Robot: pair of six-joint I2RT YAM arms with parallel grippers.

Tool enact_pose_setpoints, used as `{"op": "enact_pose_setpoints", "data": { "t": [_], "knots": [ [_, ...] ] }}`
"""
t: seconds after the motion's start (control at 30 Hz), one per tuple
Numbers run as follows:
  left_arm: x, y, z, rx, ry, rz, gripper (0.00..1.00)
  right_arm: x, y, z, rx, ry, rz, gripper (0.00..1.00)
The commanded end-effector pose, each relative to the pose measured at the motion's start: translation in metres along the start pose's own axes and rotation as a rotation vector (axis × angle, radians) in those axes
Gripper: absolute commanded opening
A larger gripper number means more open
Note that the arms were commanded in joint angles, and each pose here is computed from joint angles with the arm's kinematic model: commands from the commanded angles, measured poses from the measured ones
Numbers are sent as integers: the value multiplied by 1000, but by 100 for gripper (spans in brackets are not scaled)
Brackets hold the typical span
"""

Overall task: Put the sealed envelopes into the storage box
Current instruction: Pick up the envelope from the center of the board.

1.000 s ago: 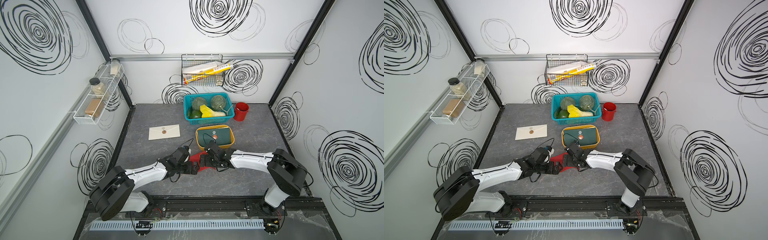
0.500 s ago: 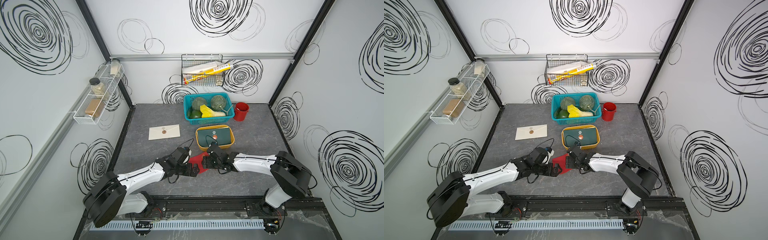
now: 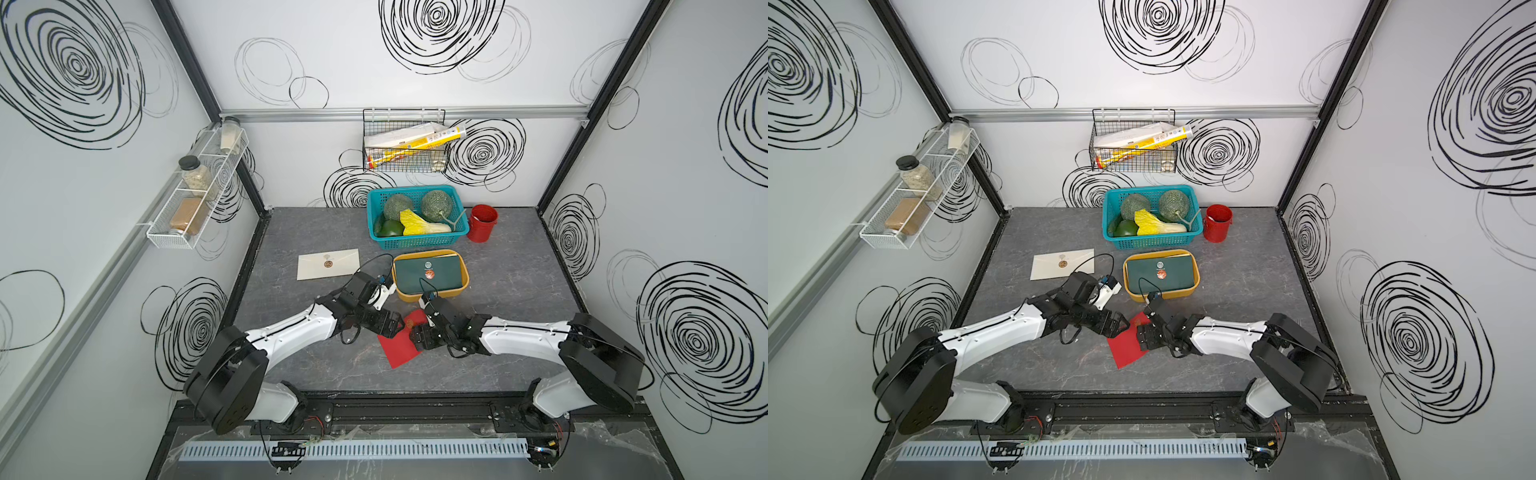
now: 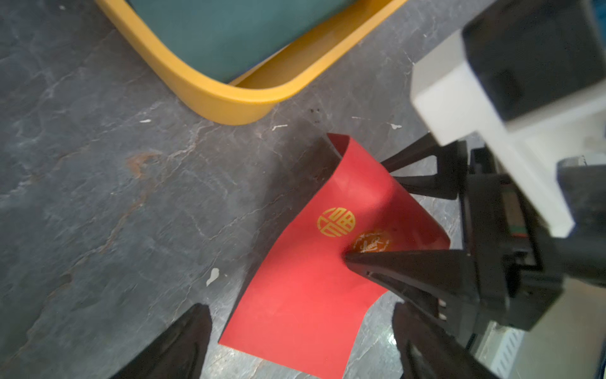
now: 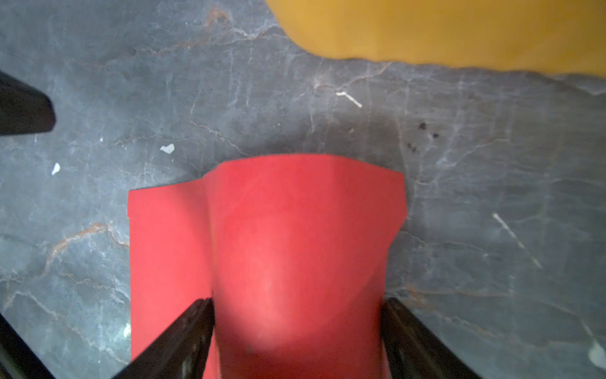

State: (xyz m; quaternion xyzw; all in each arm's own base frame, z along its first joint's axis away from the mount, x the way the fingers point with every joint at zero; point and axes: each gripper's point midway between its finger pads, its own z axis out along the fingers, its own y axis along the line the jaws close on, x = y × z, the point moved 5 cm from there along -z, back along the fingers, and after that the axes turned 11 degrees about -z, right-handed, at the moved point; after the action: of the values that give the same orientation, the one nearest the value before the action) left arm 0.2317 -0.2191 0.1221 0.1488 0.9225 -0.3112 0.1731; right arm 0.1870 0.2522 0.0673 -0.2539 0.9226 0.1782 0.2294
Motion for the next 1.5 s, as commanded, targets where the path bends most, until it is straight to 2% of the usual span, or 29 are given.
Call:
{"op": "enact_pose_setpoints", "data": {
  "t": [0.0,0.17,0.4,0.57,0.73,0.9,1.17,1.2,1.33,1.37,1.47],
  "knots": [
    [-5,-12,6,102,-15,109,92,33,-4,5,-20,126,-71,84],
    [3,-12,27,171,59,157,88,31,-3,6,-29,112,-96,84],
    [-6,-10,35,210,51,184,87,38,-4,5,-50,122,-138,83],
    [-5,-10,48,263,119,200,87,36,-2,3,-68,118,-180,82],
    [-11,-17,53,336,125,217,86,32,-4,2,-86,113,-202,81],
    [-13,-17,60,356,160,226,83,26,-4,0,-96,98,-207,80],
    [-2,-22,56,411,238,231,64,26,-9,0,-93,86,-201,79],
    [-1,-23,54,417,248,232,59,25,-9,0,-95,83,-201,79],
    [4,-21,53,419,282,224,22,25,-11,-1,-90,77,-221,79],
    [4,-21,53,418,283,221,17,24,-12,-1,-84,77,-227,79],
    [1,-23,51,420,276,219,16,22,-15,-1,-65,77,-234,80]
  ]
}}
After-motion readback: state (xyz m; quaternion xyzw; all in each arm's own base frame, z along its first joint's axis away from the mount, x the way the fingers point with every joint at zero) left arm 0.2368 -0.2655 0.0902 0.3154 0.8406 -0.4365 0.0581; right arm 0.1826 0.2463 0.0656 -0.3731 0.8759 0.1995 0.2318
